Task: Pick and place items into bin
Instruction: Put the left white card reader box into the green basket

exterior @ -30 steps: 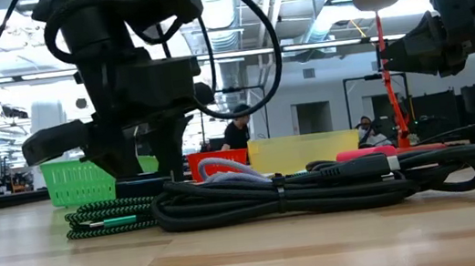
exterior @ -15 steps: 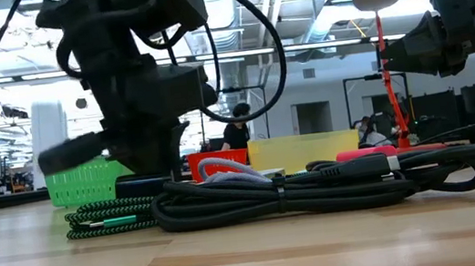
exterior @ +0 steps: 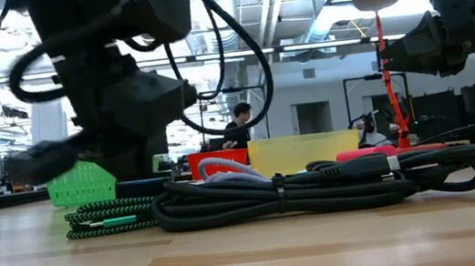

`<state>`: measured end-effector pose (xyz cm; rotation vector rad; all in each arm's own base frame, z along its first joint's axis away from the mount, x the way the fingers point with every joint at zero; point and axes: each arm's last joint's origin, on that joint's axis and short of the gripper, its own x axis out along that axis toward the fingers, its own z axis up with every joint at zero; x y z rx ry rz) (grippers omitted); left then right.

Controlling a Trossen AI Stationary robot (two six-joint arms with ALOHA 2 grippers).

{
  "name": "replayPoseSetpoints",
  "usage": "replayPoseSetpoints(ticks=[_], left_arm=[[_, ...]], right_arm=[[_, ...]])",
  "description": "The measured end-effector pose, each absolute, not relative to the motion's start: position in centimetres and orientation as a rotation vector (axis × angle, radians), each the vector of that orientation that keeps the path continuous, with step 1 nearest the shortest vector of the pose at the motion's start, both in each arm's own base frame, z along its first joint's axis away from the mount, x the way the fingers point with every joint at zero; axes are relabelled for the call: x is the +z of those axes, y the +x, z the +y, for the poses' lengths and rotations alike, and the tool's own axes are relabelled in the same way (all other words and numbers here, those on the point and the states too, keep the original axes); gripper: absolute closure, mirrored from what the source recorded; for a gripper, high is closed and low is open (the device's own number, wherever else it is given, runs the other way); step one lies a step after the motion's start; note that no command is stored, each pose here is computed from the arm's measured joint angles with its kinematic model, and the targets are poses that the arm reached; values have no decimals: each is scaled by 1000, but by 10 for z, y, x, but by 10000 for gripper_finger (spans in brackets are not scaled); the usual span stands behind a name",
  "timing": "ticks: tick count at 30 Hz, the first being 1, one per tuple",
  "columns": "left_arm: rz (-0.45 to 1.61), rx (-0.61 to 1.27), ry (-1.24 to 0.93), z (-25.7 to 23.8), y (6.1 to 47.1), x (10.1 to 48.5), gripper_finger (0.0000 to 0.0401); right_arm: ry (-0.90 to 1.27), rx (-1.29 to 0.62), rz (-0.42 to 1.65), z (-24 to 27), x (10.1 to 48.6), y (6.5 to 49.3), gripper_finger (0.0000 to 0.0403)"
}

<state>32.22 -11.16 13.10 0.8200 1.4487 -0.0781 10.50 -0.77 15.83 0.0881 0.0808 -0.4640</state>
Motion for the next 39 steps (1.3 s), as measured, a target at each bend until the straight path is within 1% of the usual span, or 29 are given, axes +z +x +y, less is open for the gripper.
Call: replayPoseSetpoints(ticks=[10, 20, 24, 31, 39], left_arm=[[1424, -11, 835, -127, 328, 157, 399], [1470, 82, 860, -128, 328, 183, 400], [1475, 122, 824, -126, 321, 196, 400], [1433, 227, 779, -121, 299, 232, 401], [1508, 338, 768, -113, 271, 255, 401]], right_arm=[[88, -464, 81, -8, 158, 105, 148], [88, -464, 80, -8, 158, 105, 148], [88, -464, 80, -8, 158, 105, 148], [88, -464, 81, -8, 158, 105, 148], [89, -463, 80, -8, 158, 105, 148]])
